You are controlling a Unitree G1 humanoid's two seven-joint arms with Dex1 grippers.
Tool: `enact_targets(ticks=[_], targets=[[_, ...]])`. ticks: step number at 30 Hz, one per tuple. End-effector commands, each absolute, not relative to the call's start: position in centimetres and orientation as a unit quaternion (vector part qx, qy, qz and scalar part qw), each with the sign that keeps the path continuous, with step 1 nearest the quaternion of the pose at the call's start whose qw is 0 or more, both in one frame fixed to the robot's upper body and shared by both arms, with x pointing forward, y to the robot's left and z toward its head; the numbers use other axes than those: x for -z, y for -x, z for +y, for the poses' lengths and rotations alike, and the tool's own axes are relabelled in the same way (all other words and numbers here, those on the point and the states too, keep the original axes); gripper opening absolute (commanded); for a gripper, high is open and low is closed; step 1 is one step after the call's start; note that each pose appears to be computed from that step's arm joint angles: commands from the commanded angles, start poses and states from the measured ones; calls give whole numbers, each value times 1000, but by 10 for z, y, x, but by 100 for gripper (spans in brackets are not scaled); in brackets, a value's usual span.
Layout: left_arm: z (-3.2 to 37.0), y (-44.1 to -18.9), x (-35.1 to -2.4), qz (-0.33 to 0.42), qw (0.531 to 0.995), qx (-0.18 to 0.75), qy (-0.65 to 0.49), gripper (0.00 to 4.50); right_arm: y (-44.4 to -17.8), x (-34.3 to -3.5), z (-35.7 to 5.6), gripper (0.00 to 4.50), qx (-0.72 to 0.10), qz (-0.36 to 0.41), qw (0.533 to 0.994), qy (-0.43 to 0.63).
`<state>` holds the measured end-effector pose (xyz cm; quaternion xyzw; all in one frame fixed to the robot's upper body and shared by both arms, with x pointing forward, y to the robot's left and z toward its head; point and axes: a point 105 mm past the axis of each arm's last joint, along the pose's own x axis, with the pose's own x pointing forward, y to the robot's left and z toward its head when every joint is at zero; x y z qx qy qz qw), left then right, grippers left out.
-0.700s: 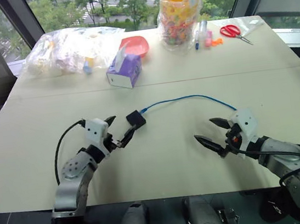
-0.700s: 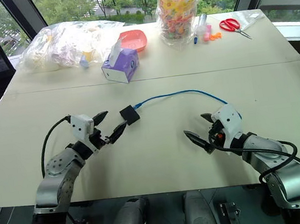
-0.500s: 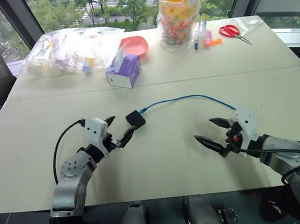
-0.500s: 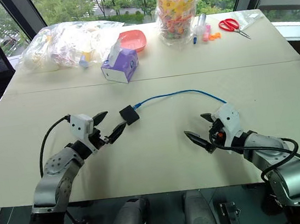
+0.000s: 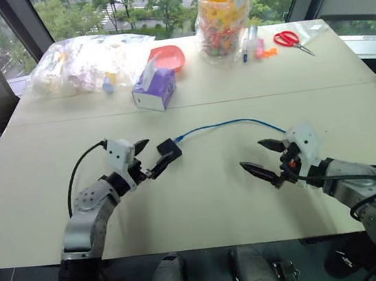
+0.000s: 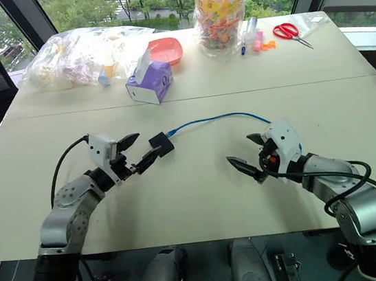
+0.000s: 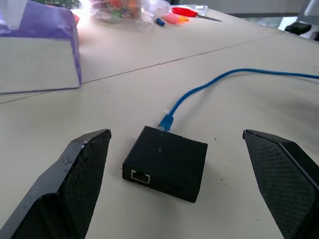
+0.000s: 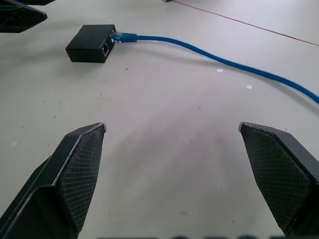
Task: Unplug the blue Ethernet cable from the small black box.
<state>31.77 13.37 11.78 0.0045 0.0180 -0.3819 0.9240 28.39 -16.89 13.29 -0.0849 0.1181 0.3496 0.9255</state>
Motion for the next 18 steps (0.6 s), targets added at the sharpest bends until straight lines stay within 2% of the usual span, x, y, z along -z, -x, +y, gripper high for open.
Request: enact_targets(ticks=[1, 4, 11, 18], targets=[[133, -314, -132, 20, 906, 423, 5, 446, -292, -150, -164, 450, -378, 108, 913, 109], [136, -315, -137, 42, 887, 460, -8, 446, -309, -164, -154, 450, -413, 113, 892, 148], [154, -327, -158, 54, 878, 475, -26, 446, -357, -192, -97, 450, -515, 119, 813, 244], [156, -320, -159, 34, 892, 449, -32, 446, -402, -169, -52, 450, -550, 155, 736, 362]])
